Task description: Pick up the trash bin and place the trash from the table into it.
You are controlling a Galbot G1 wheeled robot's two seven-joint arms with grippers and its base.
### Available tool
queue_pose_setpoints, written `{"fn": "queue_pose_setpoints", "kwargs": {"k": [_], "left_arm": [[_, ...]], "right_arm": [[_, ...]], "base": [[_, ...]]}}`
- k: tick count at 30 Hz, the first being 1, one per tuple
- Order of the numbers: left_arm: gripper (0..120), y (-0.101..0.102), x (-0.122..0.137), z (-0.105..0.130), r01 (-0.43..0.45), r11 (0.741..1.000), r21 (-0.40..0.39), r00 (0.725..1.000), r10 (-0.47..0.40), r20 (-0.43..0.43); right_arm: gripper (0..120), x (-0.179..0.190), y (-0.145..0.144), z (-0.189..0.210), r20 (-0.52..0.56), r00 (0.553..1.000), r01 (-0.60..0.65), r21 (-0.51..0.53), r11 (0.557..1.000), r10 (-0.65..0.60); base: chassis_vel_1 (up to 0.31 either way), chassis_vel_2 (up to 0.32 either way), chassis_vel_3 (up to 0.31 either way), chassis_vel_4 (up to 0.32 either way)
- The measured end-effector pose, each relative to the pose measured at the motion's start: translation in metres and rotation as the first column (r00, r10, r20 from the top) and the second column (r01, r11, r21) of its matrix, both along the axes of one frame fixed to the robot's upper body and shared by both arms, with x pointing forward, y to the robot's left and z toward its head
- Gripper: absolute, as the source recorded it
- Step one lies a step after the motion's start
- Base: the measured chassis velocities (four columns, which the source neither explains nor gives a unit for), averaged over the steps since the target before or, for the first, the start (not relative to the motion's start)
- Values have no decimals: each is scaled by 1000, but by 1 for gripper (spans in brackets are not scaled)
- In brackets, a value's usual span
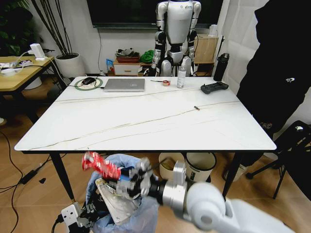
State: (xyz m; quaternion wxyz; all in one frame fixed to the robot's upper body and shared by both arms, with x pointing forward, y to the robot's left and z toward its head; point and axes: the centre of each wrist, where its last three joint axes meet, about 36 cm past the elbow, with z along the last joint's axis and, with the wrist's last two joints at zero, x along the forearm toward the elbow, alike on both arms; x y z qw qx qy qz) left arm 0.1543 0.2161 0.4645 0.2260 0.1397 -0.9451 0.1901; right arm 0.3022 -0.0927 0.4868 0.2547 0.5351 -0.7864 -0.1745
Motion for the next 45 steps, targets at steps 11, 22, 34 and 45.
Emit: {"fn": "queue_pose_setpoints", "kwargs": {"k": [11,22,34,45], "left_arm": [[0,-1,-1,1,-14,1000,2,1000,14,-1],[0,1,-1,2,-15,1000,8,1000,15,-1],[0,1,-1,4,-15,1000,4,1000,15,3],[0,2,0,4,-13,1000,1,1000,13,5]], "right_arm": [[43,-20,-3,-3,-74,997,6,-27,1000,-8],[43,-31,-12,-2,-73,997,33,-25,999,-35],[43,-40,-16,-11,-64,996,53,-39,998,-56],[71,-45,-20,-18,-61,995,76,-59,995,-79]], "base": [[0,0,0,0],[0,0,0,0],[0,0,0,0],[0,0,0,0]]}}
